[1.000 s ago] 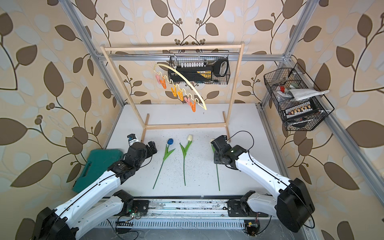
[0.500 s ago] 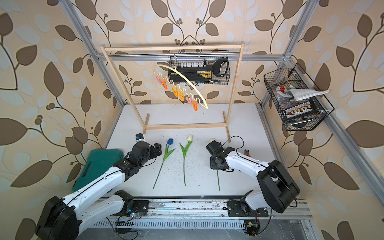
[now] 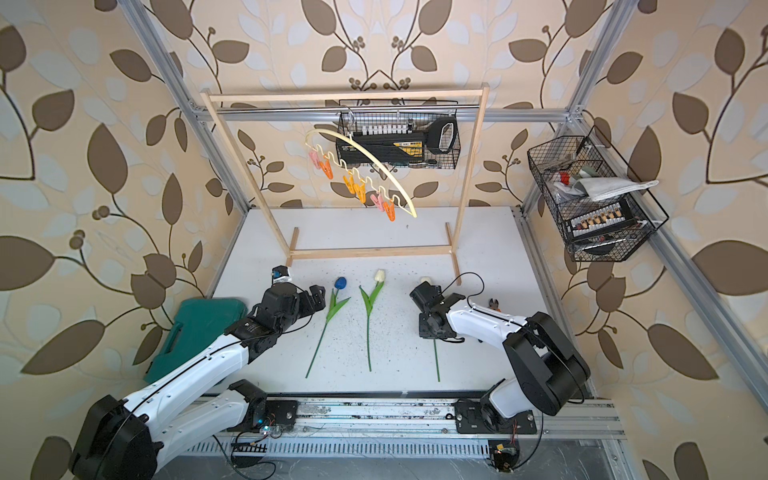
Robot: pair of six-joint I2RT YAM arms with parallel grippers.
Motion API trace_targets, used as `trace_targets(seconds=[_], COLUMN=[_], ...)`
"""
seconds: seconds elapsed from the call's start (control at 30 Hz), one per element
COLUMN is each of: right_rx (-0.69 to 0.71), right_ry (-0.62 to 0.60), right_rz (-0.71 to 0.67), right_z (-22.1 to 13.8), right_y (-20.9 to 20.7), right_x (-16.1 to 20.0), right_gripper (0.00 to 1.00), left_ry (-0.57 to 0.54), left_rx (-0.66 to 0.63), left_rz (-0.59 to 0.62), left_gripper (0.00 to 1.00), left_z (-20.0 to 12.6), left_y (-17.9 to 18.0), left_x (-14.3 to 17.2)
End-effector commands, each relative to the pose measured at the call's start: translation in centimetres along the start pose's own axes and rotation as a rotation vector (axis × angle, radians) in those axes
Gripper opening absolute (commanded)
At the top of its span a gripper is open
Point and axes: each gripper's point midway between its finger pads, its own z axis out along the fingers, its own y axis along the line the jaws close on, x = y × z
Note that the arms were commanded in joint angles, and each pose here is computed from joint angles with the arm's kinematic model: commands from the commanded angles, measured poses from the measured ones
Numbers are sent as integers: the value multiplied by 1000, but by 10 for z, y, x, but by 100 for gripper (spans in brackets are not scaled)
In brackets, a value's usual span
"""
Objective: Dry the flowers on a clothes hanger
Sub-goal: Pick up the flower at the center of the board.
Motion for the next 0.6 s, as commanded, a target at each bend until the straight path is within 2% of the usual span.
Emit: trace_targets(seconds=[0.0, 0.27, 0.43, 0.57], right_rx=[31, 46, 47, 54], right_ry=[1, -4, -7, -14], right_rz=[0, 3, 8, 11], right_z=[3, 4, 4, 4], right_y=[-1, -3, -3, -5], right_x=[-3, -4, -4, -5], right_gripper=[19, 19, 12, 12], left_ry=[-48, -71, -68, -56], left_rx=[46, 81, 107, 124], left_rz=[12, 13, 18, 30], left_gripper=[99, 93, 92, 92], left_z=[-5, -11, -12, -10], left_y=[-8, -11, -16, -20], left_x=[-12, -14, -13, -12])
